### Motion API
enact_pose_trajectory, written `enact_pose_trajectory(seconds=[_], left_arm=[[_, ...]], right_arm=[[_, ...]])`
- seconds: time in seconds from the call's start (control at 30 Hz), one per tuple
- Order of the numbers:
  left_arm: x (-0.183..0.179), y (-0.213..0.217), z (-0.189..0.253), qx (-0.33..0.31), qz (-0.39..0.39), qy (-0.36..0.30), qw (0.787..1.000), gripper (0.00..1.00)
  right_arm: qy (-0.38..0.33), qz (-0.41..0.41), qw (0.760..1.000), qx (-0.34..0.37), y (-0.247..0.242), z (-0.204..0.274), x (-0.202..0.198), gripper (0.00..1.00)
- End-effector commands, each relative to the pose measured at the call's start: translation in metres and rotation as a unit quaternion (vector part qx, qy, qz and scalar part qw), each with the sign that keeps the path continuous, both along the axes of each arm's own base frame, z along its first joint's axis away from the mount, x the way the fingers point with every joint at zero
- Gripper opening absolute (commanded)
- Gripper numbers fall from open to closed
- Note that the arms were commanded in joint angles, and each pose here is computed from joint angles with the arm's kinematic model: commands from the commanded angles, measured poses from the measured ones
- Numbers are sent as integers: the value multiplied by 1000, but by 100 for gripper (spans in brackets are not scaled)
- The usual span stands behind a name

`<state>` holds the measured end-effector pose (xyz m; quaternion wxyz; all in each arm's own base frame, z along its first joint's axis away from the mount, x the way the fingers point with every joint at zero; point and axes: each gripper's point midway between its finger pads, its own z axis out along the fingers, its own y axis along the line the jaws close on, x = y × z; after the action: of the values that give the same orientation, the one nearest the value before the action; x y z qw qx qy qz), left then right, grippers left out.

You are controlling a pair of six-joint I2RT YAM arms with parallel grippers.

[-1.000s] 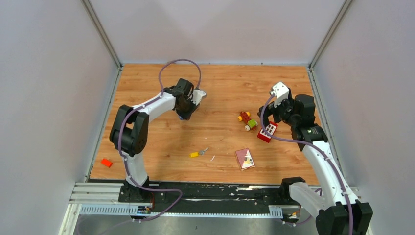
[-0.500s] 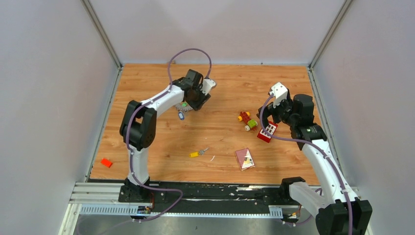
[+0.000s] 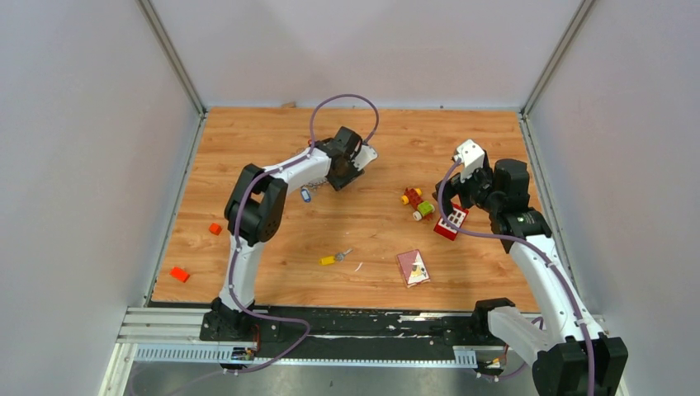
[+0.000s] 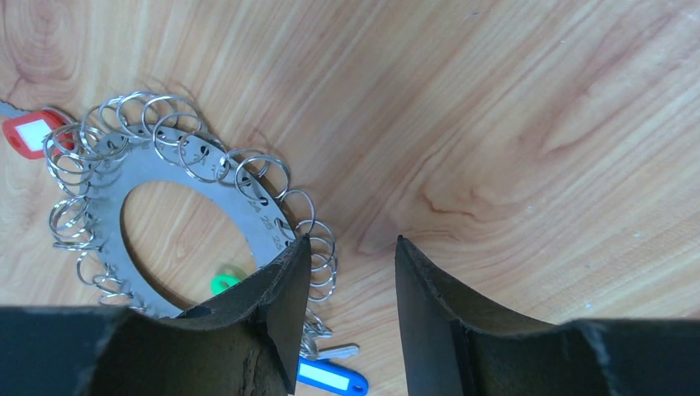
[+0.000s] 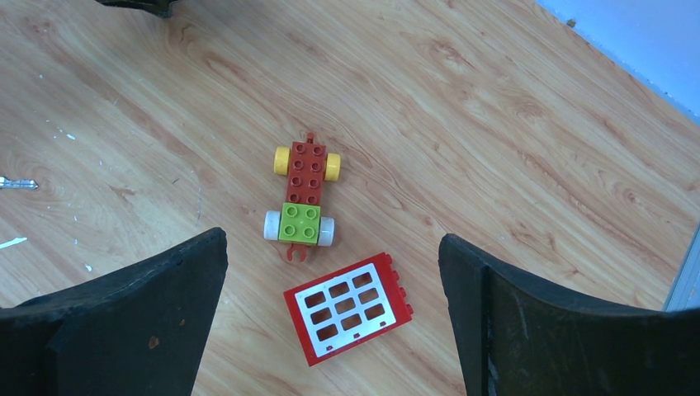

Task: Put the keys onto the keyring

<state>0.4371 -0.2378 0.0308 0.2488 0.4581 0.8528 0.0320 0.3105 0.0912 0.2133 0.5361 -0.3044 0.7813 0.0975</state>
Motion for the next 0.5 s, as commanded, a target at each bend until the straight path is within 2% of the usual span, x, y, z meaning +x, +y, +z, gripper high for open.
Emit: enact_pose_trajectory(seconds=[0.0,0.47], left_arm=[[16,-1,8,10,-3,-25,1000,49],[30,-9,31,-2,-13,-59,998,47]], right_arm=[[-21,15,1000,4,6,16,3,100],[-11,19,1000,1,6,11,3,100]])
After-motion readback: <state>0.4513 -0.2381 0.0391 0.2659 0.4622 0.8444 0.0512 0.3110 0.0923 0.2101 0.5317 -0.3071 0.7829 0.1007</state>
